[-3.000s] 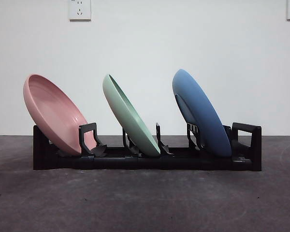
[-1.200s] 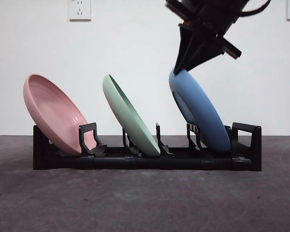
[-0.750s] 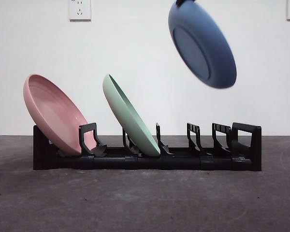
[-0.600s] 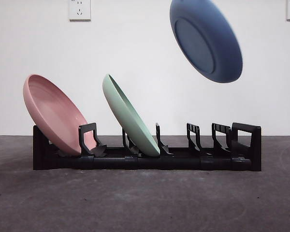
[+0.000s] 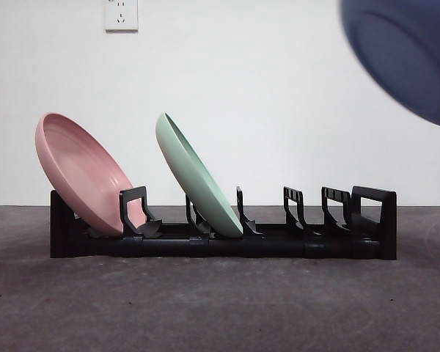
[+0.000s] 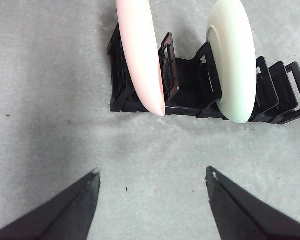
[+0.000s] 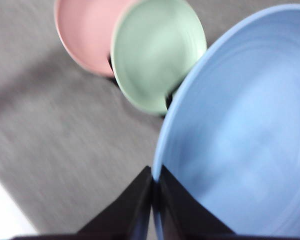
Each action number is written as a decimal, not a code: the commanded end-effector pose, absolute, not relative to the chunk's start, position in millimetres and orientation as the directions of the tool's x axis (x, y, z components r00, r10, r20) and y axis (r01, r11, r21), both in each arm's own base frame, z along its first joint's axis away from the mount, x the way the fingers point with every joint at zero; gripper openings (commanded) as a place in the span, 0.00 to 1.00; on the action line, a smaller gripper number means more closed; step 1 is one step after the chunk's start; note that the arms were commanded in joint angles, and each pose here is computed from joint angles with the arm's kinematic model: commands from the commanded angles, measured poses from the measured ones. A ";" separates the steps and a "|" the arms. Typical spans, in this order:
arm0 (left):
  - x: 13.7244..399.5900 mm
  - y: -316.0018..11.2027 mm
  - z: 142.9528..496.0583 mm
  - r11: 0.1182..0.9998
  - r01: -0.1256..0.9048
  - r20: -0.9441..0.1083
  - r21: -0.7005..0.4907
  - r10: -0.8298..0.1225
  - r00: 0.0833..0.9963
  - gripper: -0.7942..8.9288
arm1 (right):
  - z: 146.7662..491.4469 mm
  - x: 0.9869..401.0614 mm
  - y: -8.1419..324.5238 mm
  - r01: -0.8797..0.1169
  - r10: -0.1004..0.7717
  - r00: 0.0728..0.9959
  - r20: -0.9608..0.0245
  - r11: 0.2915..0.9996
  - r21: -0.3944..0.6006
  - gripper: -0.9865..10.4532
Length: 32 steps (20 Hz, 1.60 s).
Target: Place the plate
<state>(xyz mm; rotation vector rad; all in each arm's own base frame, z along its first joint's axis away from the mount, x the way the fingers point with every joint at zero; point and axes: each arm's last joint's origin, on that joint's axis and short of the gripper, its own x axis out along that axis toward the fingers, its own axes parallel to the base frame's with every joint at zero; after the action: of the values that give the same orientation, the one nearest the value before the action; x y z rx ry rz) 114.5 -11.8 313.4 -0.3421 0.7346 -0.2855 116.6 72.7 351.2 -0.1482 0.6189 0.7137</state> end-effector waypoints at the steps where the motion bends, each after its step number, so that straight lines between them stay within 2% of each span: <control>1: 114.7 -12.3 319.8 0.904 0.149 -0.583 -0.402 -0.378 0.719 0.43 | 341.6 89.5 60.6 -0.673 0.539 0.625 -0.565 0.738 -0.040 0.10; 3: 114.7 -12.3 319.8 0.904 0.149 -0.583 -0.402 -0.378 0.719 0.43 | 330.7 69.6 50.2 -0.690 0.508 0.606 -0.612 0.719 -0.086 0.10; 6: 114.8 -12.3 319.8 0.904 0.148 -0.583 -0.402 -0.377 0.719 0.43 | 321.1 53.4 42.4 -0.753 0.478 0.524 -0.705 0.646 -0.122 0.10; 13: 115.0 -12.2 319.7 0.904 0.148 -0.584 -0.401 -0.377 0.719 0.43 | 313.3 57.8 56.1 -0.851 0.454 0.406 -0.793 0.505 -0.147 0.10; 18: 115.0 -12.2 319.7 0.906 0.154 -0.584 -0.395 -0.376 0.719 0.43 | 302.8 78.0 99.9 -0.913 0.442 0.297 -0.846 0.390 -0.117 0.10; 23: 115.0 -12.2 319.7 0.907 0.159 -0.584 -0.389 -0.376 0.719 0.43 | 281.1 78.6 160.0 -0.958 0.393 0.252 -0.884 0.228 -0.172 0.10; 26: 115.0 -12.2 319.7 0.907 0.159 -0.584 -0.389 -0.376 0.719 0.43 | 266.5 74.2 192.9 -0.974 0.408 0.219 -0.887 0.143 -0.175 0.10; 28: 115.0 -12.2 319.7 0.908 0.161 -0.584 -0.387 -0.376 0.719 0.43 | 255.2 75.2 212.0 -0.972 0.403 0.235 -0.884 0.122 -0.203 0.10; 32: 115.0 -12.1 319.7 0.908 0.160 -0.584 -0.386 -0.375 0.720 0.43 | 230.5 84.0 235.9 -0.955 0.333 0.298 -0.895 0.096 -0.282 0.10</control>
<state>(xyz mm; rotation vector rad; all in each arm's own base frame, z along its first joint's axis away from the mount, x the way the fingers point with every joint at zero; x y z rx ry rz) 114.6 -11.8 313.4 -0.3381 0.7336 -0.2870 85.7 231.0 230.0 -1.0255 0.7870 1.0901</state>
